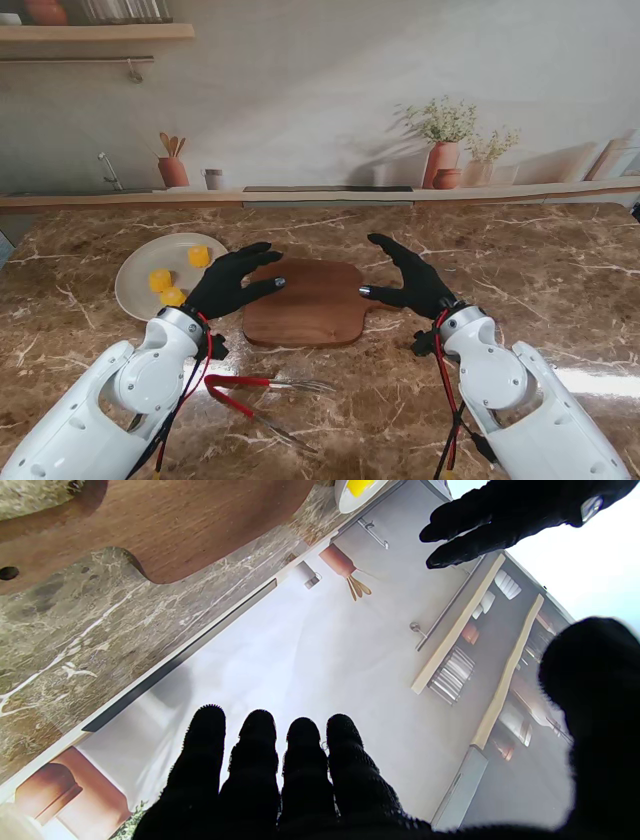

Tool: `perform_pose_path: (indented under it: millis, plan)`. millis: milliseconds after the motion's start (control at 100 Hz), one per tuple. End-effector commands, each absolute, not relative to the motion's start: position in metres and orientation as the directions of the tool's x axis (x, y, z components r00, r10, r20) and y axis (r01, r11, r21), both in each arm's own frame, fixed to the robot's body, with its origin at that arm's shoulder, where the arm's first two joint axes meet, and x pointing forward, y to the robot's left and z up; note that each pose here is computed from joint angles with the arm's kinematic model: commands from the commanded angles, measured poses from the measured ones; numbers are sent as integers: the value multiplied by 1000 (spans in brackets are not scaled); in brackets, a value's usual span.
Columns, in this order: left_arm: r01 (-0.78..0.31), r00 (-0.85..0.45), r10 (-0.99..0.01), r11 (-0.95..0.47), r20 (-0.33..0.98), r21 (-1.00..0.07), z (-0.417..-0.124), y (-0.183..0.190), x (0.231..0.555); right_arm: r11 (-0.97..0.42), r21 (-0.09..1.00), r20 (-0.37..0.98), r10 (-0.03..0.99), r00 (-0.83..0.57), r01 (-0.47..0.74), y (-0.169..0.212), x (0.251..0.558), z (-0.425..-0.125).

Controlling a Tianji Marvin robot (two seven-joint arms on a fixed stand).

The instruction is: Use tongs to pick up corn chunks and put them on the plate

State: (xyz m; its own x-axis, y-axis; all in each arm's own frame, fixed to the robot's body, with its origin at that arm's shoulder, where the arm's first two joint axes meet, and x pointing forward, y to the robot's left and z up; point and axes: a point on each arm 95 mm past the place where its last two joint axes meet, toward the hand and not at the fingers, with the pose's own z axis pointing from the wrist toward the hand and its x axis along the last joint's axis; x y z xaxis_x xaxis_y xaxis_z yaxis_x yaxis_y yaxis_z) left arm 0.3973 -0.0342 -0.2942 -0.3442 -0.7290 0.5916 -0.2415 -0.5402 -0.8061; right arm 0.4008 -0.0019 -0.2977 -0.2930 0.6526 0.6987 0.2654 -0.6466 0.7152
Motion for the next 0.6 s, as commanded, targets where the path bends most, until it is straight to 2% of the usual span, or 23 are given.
perform_pose_path:
  millis: [0, 590]
  plan:
    - [-242, -344, -731, -537, 589, -808, -295, -35, 397, -644, 709, 705, 648, -289, 287, 0, 400, -301]
    - [-241, -340, -722, -552, 602, -798, -299, -36, 397, -618, 727, 686, 660, -305, 300, -1, 395, -302]
